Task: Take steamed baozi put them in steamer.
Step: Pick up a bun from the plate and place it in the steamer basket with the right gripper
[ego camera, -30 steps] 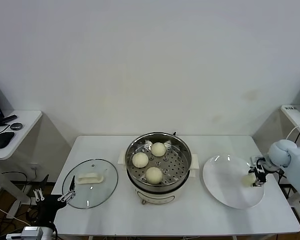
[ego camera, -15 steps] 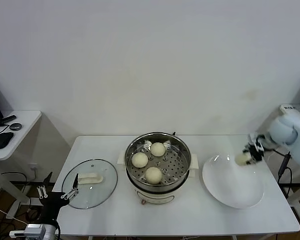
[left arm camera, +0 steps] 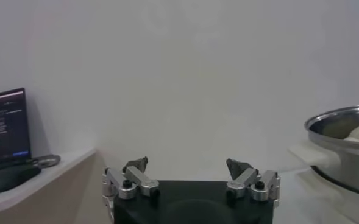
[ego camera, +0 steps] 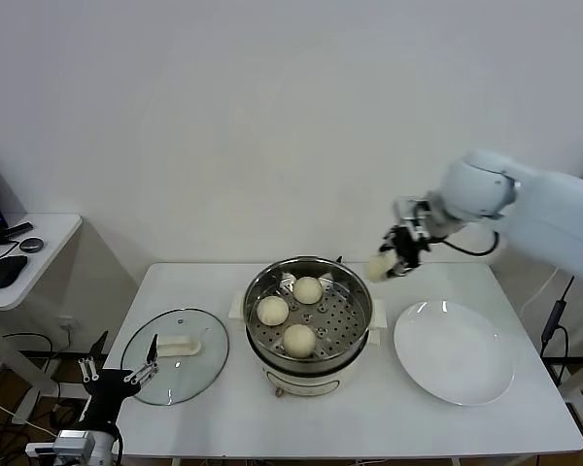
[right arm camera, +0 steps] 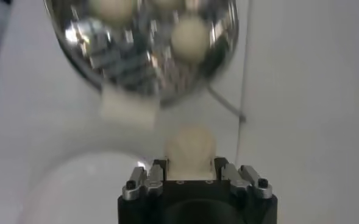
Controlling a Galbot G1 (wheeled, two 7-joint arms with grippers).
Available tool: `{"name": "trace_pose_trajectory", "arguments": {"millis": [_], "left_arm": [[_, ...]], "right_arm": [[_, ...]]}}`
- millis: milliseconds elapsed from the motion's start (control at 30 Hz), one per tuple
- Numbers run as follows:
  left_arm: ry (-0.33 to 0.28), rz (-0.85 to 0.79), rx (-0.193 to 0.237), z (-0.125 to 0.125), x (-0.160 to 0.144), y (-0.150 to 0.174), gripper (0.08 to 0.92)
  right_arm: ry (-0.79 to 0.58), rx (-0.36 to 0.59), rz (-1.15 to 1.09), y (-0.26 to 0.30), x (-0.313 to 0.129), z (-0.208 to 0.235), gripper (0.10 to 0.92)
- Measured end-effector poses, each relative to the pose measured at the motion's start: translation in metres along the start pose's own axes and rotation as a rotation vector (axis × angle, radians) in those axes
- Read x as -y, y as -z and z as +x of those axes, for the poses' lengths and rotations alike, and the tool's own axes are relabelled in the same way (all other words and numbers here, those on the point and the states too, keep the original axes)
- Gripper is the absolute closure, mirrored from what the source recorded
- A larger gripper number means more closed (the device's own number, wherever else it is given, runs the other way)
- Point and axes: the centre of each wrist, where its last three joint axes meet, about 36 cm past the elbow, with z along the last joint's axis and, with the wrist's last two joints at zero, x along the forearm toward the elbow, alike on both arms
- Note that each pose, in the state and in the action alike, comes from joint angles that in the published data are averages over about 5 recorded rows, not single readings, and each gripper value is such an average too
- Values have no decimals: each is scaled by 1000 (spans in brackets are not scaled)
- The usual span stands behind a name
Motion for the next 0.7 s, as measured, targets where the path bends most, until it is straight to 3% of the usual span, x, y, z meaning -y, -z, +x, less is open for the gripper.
{"name": "trace_pose_trajectory", "arguments": {"millis": [333,700], "left_arm": [[23,5,1,0,-4,-1,177],[34,4,2,0,-7,-2,177]], "right_arm": [[70,-22,-33,61,-10,-44,547],[121,-66,-85,68,-16,-98,547]]}}
